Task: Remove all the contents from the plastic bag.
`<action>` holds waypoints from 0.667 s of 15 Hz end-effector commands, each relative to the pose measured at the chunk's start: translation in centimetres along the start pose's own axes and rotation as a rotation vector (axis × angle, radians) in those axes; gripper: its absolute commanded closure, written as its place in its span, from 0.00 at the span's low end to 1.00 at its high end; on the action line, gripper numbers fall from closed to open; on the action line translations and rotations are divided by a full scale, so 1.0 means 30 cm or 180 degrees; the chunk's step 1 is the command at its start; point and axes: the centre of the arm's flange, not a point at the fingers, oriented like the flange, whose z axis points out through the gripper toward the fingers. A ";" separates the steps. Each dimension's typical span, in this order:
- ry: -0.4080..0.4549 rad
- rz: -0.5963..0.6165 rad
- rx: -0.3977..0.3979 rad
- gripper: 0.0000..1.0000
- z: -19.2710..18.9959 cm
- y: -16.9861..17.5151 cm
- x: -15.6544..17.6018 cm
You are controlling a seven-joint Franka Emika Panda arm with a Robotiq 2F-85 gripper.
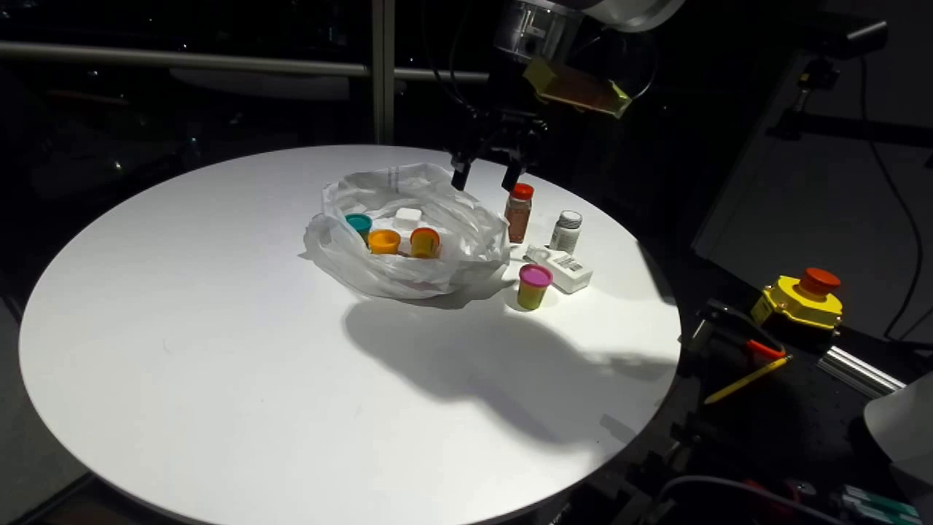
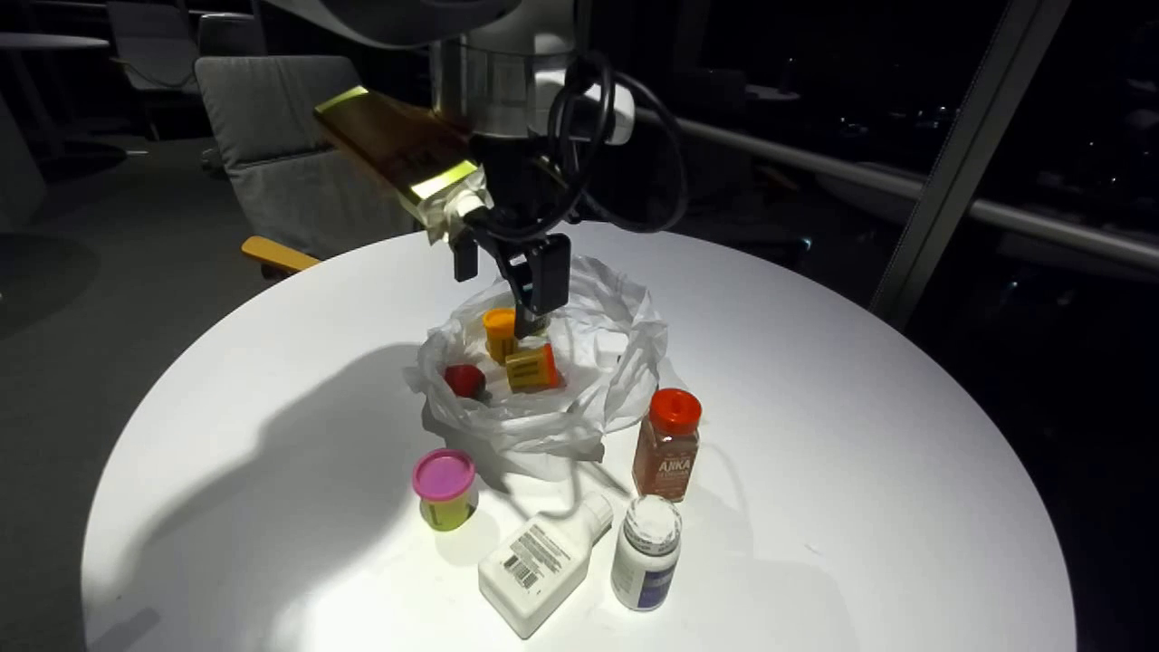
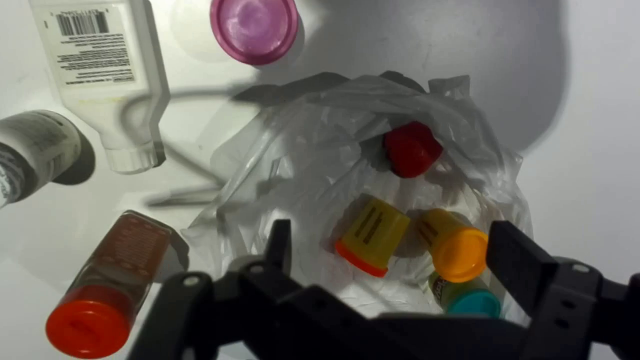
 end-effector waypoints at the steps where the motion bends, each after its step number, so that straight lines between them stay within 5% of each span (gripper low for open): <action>1: -0.0145 0.0390 0.0047 0.00 0.103 -0.037 0.127; 10: -0.0437 0.1010 0.0097 0.00 0.335 -0.062 0.283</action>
